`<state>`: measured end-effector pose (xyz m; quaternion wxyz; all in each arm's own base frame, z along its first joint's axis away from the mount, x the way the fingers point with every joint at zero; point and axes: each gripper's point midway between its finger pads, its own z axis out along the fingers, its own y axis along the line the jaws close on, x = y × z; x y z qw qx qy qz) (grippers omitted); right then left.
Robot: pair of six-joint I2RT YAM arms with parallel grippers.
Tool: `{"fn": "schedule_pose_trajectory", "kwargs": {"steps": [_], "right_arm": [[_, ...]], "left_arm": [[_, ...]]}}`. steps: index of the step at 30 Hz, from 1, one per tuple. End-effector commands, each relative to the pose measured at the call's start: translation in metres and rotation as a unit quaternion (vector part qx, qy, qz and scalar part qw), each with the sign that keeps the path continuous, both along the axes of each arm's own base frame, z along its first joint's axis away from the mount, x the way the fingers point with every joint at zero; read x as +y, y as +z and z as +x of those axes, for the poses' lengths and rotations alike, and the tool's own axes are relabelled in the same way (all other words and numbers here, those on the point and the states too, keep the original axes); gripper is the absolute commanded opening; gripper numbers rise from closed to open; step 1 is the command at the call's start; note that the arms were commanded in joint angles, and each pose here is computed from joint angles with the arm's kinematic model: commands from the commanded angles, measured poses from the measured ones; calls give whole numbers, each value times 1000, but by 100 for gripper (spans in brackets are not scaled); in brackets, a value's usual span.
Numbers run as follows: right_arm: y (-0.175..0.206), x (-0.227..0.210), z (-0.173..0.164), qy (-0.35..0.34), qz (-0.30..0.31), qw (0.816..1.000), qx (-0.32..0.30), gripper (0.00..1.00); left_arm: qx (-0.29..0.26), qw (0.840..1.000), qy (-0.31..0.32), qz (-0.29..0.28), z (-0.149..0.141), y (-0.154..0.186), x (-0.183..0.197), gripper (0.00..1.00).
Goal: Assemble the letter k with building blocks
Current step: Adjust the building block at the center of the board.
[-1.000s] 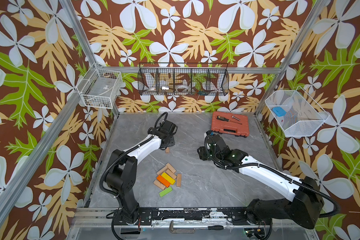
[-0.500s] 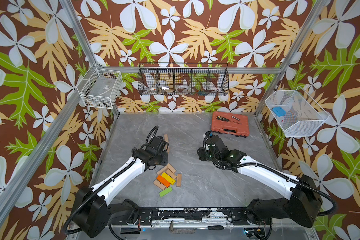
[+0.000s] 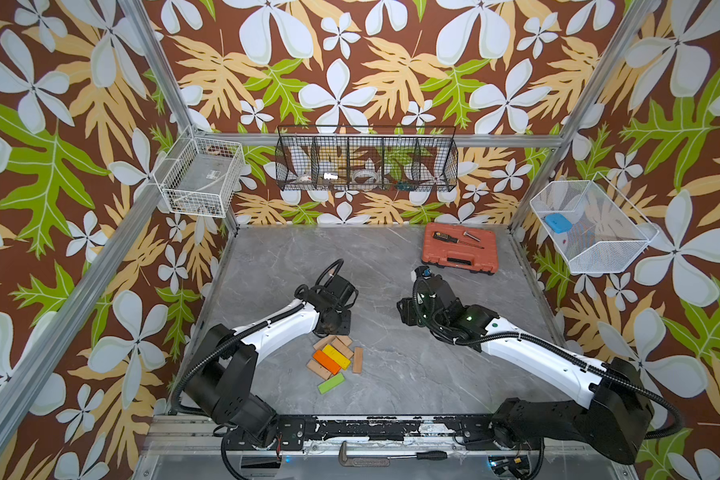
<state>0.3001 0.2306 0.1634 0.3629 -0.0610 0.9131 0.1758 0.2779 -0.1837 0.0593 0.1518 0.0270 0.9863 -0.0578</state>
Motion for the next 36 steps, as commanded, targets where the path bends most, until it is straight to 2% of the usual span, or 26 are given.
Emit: {"fn": "schedule_pose_trajectory", "kwargs": {"steps": [1,6,9,14,18,23,29,36], "right_arm": [[4,3,3,-2,7,1000,-5,57],[5,1,2,-5,10,1000,-8,56],[2,1,1,-5,12,1000,-6,57],[2,2,1,-4,15,1000,-4,56],[5,1,1,-3,13,1000,-10,56],[5,0,0,-2,10,1000,-9,56],[7,-2,0,-4,10,1000,-13,56],[8,-5,-1,-6,3,1000,-17,57]], "left_arm": [[5,999,32,-11,5,-10,-8,54],[26,998,58,-15,-2,-25,-15,59],[33,997,63,-36,-7,-26,-24,56],[34,996,86,7,-12,-30,-8,52],[43,994,99,-13,-16,-33,-12,51],[32,991,129,-29,-8,-23,-17,60],[30,991,126,-33,2,-26,-25,61],[34,992,118,-14,8,-30,-28,45]]}}
